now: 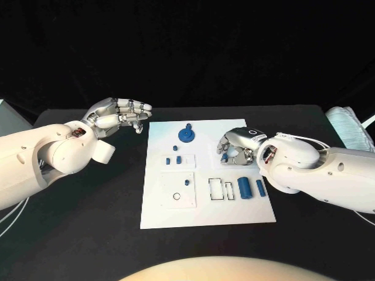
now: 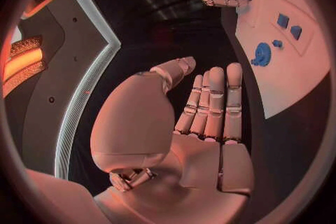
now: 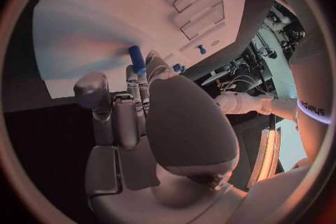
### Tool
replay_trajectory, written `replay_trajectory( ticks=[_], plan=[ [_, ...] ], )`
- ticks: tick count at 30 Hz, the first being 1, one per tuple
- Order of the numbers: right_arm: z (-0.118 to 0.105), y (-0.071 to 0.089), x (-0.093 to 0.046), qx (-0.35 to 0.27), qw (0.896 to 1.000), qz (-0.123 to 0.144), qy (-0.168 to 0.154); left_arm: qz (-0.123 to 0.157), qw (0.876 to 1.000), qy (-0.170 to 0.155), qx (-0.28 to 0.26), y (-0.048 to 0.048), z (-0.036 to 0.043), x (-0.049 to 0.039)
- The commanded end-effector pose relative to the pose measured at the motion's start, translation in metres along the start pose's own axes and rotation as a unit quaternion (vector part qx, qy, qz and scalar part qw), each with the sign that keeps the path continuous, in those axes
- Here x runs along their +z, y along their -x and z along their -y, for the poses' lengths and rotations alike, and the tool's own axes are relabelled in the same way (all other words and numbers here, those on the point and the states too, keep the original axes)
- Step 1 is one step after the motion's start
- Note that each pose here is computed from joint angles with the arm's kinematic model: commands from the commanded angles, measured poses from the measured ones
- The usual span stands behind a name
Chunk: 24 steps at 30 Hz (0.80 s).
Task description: Assemble the parts on the task board
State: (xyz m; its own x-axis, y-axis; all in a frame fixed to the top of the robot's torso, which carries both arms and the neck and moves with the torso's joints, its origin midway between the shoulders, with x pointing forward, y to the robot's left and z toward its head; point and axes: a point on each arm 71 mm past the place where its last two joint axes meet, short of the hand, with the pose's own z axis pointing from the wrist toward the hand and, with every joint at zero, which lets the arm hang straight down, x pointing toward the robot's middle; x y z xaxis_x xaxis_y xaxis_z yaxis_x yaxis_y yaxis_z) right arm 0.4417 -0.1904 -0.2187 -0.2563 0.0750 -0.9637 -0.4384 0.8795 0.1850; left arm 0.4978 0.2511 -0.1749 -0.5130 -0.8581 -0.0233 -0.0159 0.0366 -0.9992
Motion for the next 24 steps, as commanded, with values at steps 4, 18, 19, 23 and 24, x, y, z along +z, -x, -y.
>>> replay_trajectory(
  ticks=[4,18,19,23,24],
  plan=[
    [-0.0006,-0.0028,0.0013,-0.018,1.0,0.0,-0.002,-0.006,1.0,-0.003,-0.005,-0.0011,0.001,-0.0003],
    [-0.0022,-0.004,0.0003,-0.024,1.0,-0.003,-0.002,-0.003,1.0,0.0,-0.004,0.0006,0.0007,-0.001],
    [-0.0023,-0.004,0.0002,-0.024,1.0,-0.003,-0.002,-0.002,1.0,0.0,-0.004,0.0006,0.0006,-0.001],
    [-0.0021,-0.0037,-0.0002,-0.024,1.0,-0.001,-0.002,-0.002,1.0,0.0,-0.004,0.0007,0.0006,-0.0011],
    [-0.002,-0.0036,-0.0003,-0.023,1.0,0.0,-0.002,-0.002,1.0,0.0,-0.004,0.0008,0.0005,-0.0011]
  ],
)
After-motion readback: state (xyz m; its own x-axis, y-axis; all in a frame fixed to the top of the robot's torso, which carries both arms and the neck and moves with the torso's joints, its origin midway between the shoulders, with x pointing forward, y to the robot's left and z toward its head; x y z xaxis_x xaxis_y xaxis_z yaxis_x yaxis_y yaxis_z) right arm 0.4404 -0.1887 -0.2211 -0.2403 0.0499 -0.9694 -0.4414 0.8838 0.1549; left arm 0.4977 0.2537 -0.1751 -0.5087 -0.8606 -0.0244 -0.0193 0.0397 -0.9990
